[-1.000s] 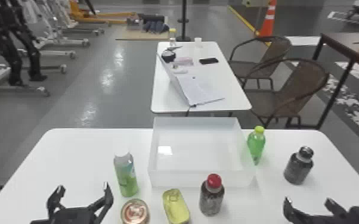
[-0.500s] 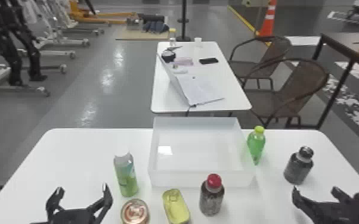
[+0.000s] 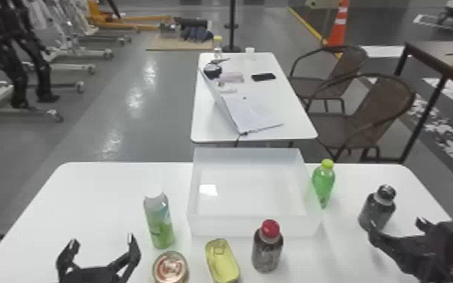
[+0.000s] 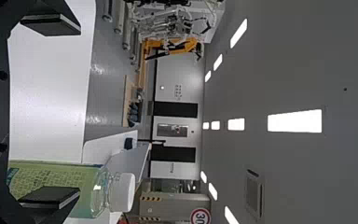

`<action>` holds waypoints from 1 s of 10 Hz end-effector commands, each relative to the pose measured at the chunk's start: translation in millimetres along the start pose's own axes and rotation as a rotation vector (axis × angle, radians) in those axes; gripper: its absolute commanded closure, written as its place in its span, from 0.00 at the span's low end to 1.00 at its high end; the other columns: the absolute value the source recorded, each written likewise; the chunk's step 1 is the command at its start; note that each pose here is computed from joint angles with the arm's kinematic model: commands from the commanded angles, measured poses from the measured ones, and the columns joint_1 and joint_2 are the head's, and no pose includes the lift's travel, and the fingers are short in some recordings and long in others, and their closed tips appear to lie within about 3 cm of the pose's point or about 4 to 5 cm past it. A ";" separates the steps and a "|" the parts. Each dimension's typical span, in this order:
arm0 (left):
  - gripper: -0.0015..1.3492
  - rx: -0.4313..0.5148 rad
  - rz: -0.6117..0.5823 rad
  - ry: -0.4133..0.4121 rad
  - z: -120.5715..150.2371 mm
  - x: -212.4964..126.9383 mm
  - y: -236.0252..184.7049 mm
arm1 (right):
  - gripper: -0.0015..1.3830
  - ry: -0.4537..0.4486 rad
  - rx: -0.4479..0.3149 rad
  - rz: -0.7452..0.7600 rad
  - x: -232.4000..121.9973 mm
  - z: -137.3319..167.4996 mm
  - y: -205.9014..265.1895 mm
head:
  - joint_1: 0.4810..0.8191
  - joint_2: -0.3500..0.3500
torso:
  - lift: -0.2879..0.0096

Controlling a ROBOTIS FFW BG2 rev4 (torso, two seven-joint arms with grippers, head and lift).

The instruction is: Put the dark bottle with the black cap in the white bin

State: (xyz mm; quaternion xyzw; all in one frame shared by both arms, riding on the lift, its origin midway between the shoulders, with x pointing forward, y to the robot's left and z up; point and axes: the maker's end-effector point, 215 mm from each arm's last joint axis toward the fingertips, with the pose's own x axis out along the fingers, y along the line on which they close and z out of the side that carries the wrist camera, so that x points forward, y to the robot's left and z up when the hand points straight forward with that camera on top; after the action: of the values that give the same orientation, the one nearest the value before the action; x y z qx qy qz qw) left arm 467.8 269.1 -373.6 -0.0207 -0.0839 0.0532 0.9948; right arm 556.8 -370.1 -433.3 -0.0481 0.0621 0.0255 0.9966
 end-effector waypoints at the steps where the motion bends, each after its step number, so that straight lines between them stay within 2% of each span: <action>1: 0.07 -0.012 0.003 -0.002 -0.8 -0.4 -0.9 | 0.07 0.000 0.025 0.005 10.3 -6.6 -6.3 | 0.20 0.50 | 0.63; 7: 0.07 -0.045 0.010 -0.013 -1.5 -1.3 -2.1 | 0.07 0.029 0.053 0.041 40.9 -22.6 -11.0 | 0.20 0.50 | 0.63; 10: 0.07 -0.058 0.010 -0.015 -2.5 -0.5 -4.5 | 0.07 0.049 0.030 0.073 59.7 -18.8 3.2 | 0.20 0.50 | 0.63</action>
State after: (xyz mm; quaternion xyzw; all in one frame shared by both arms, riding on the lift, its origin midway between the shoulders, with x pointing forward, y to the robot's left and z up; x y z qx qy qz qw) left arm 467.8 266.0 -375.7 -0.0473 -0.0929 0.0559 0.9930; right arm 609.5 -370.1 -460.1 -0.0281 0.0854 0.0551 0.9944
